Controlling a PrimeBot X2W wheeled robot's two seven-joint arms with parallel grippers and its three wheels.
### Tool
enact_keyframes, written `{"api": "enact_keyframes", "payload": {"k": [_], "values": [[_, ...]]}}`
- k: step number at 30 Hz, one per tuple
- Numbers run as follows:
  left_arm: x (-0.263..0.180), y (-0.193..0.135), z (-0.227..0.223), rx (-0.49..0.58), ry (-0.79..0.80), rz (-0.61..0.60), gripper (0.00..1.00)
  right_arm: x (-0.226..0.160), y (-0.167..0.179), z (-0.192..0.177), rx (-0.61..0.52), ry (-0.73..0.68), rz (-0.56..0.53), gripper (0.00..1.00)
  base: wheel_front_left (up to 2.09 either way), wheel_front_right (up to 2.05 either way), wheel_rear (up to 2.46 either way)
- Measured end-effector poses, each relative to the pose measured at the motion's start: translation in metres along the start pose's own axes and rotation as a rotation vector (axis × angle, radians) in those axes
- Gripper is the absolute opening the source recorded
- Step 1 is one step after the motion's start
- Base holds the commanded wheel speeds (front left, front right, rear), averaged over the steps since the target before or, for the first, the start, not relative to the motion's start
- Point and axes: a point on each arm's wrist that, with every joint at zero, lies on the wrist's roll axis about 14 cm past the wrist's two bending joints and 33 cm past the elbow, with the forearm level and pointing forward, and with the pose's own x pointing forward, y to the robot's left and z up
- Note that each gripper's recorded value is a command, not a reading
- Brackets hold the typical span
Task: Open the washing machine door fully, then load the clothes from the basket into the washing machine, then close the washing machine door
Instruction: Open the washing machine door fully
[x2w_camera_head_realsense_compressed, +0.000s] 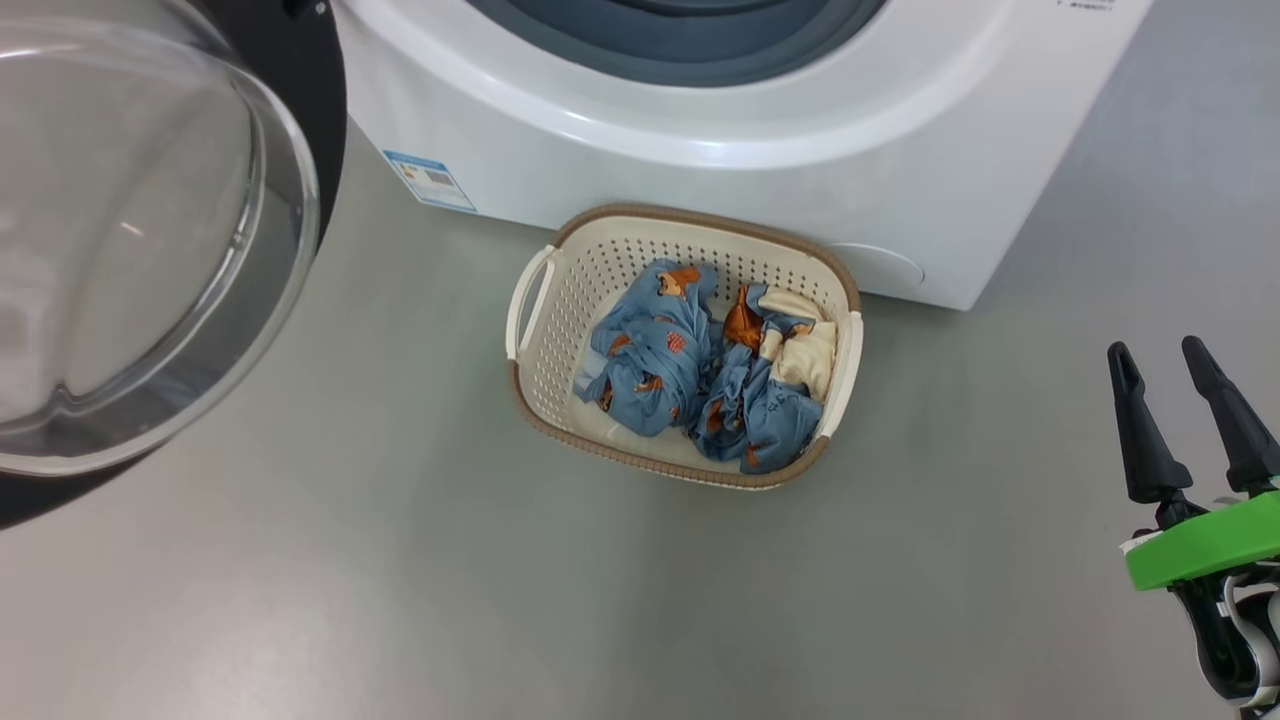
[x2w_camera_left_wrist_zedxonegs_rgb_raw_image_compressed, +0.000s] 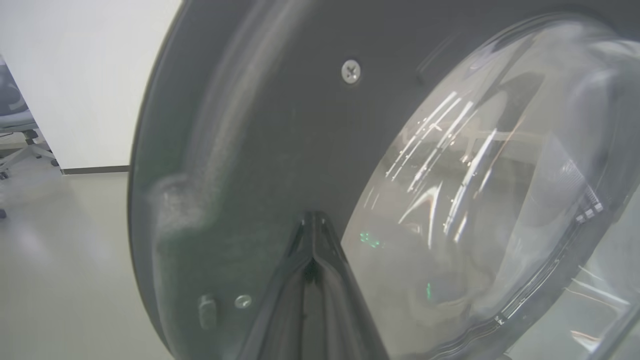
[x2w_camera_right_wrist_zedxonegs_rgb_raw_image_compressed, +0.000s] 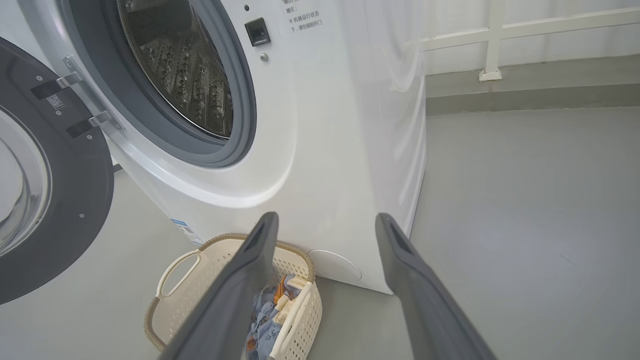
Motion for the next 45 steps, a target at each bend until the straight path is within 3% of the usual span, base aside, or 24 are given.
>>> {"api": "enact_keyframes", "payload": {"k": [11, 26, 44, 45], "values": [[0.018, -0.002, -0.002, 0.034, 0.014, 0.034, 0.00, 0.009, -0.011, -0.011, -0.003, 0.021, -0.004, 1.00, 0.00, 0.00, 0.00], [0.020, -0.011, 0.001, 0.048, 0.013, 0.002, 0.00, 0.014, -0.006, 0.005, -0.017, -0.016, 0.008, 1.00, 0.00, 0.00, 0.00], [-0.044, -0.030, -0.010, -0.023, -0.011, -0.192, 0.00, -0.013, 0.029, 0.031, -0.018, -0.061, 0.037, 1.00, 0.00, 0.00, 0.00], [-0.048, -0.030, -0.011, -0.032, -0.011, -0.200, 0.09, -0.016, 0.030, 0.032, -0.019, -0.061, 0.037, 1.00, 0.00, 0.00, 0.00]]}}
